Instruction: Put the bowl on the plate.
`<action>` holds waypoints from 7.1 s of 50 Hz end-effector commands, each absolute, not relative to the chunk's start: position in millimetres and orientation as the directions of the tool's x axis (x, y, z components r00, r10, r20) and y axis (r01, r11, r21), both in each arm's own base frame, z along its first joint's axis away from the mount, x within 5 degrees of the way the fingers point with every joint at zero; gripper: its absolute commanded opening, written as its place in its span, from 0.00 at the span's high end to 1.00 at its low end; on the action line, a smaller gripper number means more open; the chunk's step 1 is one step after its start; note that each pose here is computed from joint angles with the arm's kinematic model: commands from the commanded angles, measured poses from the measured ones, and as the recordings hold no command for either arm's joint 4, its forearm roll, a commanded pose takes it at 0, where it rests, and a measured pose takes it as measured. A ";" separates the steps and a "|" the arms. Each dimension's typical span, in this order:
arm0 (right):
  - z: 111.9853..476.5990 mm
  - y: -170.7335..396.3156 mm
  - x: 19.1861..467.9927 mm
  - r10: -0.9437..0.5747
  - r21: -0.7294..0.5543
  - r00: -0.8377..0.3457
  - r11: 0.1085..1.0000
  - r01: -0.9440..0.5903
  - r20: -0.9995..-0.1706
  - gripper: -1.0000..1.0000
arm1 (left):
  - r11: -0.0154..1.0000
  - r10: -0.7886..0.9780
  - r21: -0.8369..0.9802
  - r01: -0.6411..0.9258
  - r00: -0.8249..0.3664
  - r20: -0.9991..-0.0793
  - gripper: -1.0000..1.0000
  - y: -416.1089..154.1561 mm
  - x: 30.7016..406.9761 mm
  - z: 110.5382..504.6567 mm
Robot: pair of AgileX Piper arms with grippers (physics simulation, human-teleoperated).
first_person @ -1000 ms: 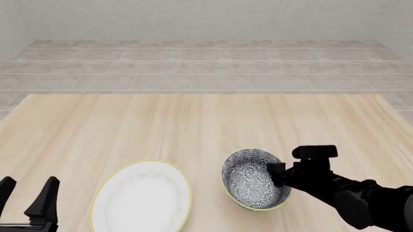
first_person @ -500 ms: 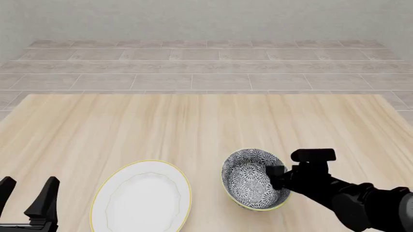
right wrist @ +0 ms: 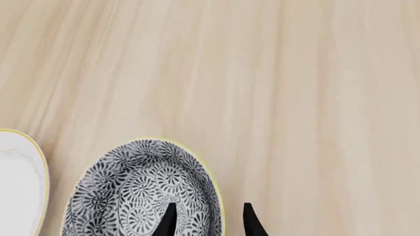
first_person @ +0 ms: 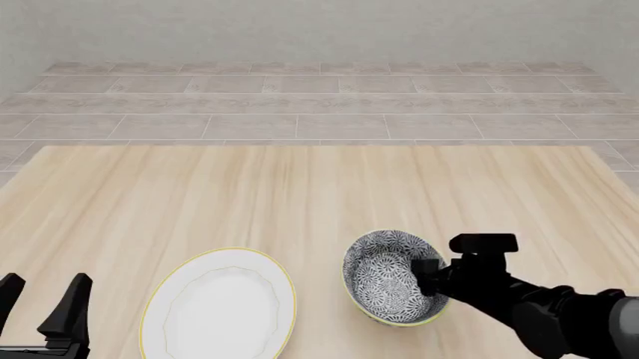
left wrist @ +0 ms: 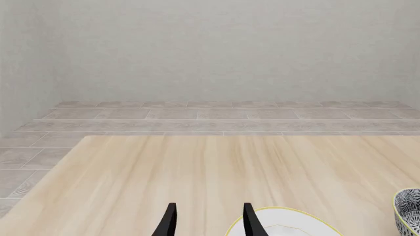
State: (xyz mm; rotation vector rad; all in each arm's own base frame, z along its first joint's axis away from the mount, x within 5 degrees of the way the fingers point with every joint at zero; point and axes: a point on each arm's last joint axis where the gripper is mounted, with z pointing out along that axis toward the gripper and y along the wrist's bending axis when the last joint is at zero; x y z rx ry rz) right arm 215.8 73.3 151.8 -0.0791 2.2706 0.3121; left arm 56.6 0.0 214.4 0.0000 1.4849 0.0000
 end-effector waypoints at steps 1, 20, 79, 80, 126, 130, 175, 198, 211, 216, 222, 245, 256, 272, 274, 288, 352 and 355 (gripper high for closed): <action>148.2 73.6 216.5 0.051 0.202 -0.663 0.967 -0.154 -0.747 0.00 | 1.000 0.000 0.000 0.000 0.086 -0.996 0.00 0.0 56.6 214.4; 151.9 69.1 216.8 0.036 0.181 -0.650 0.971 -0.157 -0.759 1.00 | 1.000 0.000 0.000 0.000 0.086 -0.996 0.00 0.0 56.6 214.4; 240.0 84.3 203.3 0.112 0.264 -0.496 0.932 -0.248 -0.861 1.00 | 1.000 0.000 0.000 0.000 0.086 -0.996 0.00 0.0 56.6 214.4; 247.4 81.8 201.2 0.115 0.259 -0.470 0.932 -0.254 -0.875 1.00 | 1.000 0.000 0.000 0.000 0.086 -0.996 0.00 0.0 56.6 214.4; 298.2 134.6 225.4 0.047 0.242 -0.425 0.876 -0.417 -0.904 1.00 | 1.000 0.000 0.000 0.000 0.086 -0.996 0.00 0.0 56.6 214.4; 298.2 141.7 230.5 0.033 0.233 -0.420 0.871 -0.433 -0.907 1.00 | 1.000 0.000 0.000 0.000 0.086 -0.996 0.00 0.0 56.6 214.4; 302.4 203.6 238.2 0.013 0.271 -0.425 0.789 -0.551 -0.905 1.00 | 1.000 0.000 0.000 0.000 0.086 -0.996 0.00 0.0 56.6 214.4; 279.8 236.7 231.3 0.022 0.355 -0.512 0.747 -0.562 -0.859 1.00 | 1.000 0.000 0.000 0.000 0.086 -0.996 0.00 0.0 56.6 214.4; 267.1 256.4 229.9 -0.036 0.341 -0.535 0.735 -0.587 -0.844 1.00 | 1.000 0.000 0.000 0.000 0.086 -0.996 0.00 0.0 56.6 214.4; 264.8 261.2 229.0 -0.045 0.340 -0.539 0.729 -0.593 -0.841 1.00 | 1.000 0.000 0.000 0.000 0.086 -0.996 0.00 0.0 56.6 214.4; 259.6 266.5 229.5 -0.062 0.335 -0.544 0.728 -0.598 -0.837 1.00 | 1.000 0.000 0.000 0.000 0.086 -0.996 0.00 0.0 56.6 214.4; 242.1 286.3 223.2 -0.097 0.350 -0.578 0.712 -0.609 -0.810 1.00 | 1.000 0.000 0.000 0.000 0.086 -0.996 0.00 0.0 56.6 214.4; 234.3 291.5 221.4 -0.099 0.360 -0.589 0.708 -0.608 -0.802 1.00 | 1.000 0.000 0.000 0.000 0.086 -0.996 0.00 0.0 56.6 214.4; 224.2 296.1 218.9 -0.089 0.384 -0.612 0.705 -0.596 -0.786 1.00 | 1.000 0.000 0.000 0.000 0.086 -0.996 0.00 0.0 56.6 214.4; 222.8 297.0 218.3 -0.086 0.389 -0.616 0.704 -0.593 -0.783 1.00 | 1.000 0.000 0.000 0.000 0.086 -0.996 0.00 0.0 56.6 214.4; 211.3 300.8 217.2 -0.090 0.399 -0.634 0.707 -0.584 -0.768 1.00 | 1.000 0.000 0.000 0.000 0.086 -0.996 0.00 0.0 56.6 214.4; 187.2 307.4 219.9 -0.112 0.397 -0.660 0.720 -0.569 -0.743 1.00 | 1.000 0.000 0.000 0.000 0.086 -0.996 0.00 0.0 56.6 214.4; 186.1 308.4 220.2 -0.113 0.398 -0.661 0.719 -0.569 -0.742 1.00 | 1.000 0.000 0.000 0.000 0.086 -0.996 0.00 0.0 56.6 214.4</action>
